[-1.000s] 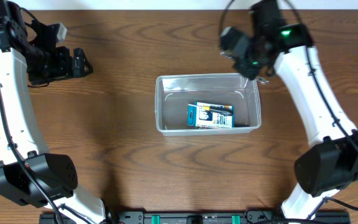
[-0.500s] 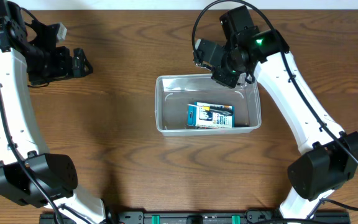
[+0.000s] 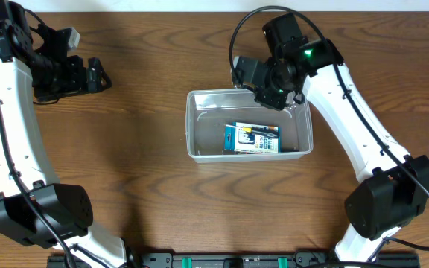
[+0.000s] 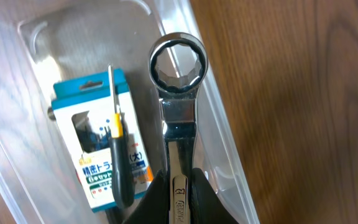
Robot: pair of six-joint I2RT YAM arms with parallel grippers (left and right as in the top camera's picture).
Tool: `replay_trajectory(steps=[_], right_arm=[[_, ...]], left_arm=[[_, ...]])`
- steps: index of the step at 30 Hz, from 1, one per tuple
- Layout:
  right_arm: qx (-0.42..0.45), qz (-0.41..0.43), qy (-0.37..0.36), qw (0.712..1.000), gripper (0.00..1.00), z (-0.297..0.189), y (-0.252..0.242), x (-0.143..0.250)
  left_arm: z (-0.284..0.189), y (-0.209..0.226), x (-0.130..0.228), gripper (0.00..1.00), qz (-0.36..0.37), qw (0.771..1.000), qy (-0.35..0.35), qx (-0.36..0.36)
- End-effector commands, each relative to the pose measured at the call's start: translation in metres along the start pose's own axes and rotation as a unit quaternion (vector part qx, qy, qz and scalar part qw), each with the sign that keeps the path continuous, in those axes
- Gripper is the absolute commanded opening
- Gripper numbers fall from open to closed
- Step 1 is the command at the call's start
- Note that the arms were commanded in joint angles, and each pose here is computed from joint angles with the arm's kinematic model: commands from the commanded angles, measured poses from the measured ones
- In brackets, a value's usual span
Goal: Pack container
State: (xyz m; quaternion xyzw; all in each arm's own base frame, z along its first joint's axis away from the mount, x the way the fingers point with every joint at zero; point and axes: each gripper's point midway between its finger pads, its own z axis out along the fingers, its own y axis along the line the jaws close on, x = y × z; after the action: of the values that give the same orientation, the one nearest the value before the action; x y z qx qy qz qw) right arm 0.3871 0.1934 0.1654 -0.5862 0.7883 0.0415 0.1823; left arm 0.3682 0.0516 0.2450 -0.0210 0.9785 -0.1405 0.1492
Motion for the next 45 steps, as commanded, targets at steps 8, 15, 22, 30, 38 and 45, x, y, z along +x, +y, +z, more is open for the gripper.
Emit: replay_trajectory(steps=[8, 15, 22, 30, 38, 45], right_arm=[[-0.006, -0.092, -0.012, 0.996, 0.11, -0.009, 0.009, -0.004], [-0.025, -0.133, 0.002, 0.991, 0.24, -0.004, 0.018, 0.005], [-0.046, -0.151, 0.013, 0.987, 0.12, 0.010, 0.028, 0.017], [-0.029, -0.121, 0.002, 0.992, 0.21, 0.011, 0.021, 0.010], [0.017, 0.021, -0.036, 0.999, 0.99, -0.004, -0.001, -0.013], [0.098, 0.202, -0.085, 0.971, 0.99, -0.072, -0.029, -0.020]], left_arm=[[-0.001, 0.002, 0.001, 0.98, -0.008, 1.000, 0.000, -0.004], [-0.001, 0.002, 0.001, 0.98, -0.007, 1.000, 0.000, -0.004], [-0.001, 0.002, 0.001, 0.98, -0.008, 1.000, 0.000, -0.004], [-0.001, 0.002, 0.001, 0.98, -0.008, 1.000, 0.000, -0.004], [-0.001, 0.002, 0.001, 0.98, -0.008, 1.000, 0.000, -0.004], [-0.001, 0.002, 0.001, 0.98, -0.008, 1.000, 0.001, -0.004]])
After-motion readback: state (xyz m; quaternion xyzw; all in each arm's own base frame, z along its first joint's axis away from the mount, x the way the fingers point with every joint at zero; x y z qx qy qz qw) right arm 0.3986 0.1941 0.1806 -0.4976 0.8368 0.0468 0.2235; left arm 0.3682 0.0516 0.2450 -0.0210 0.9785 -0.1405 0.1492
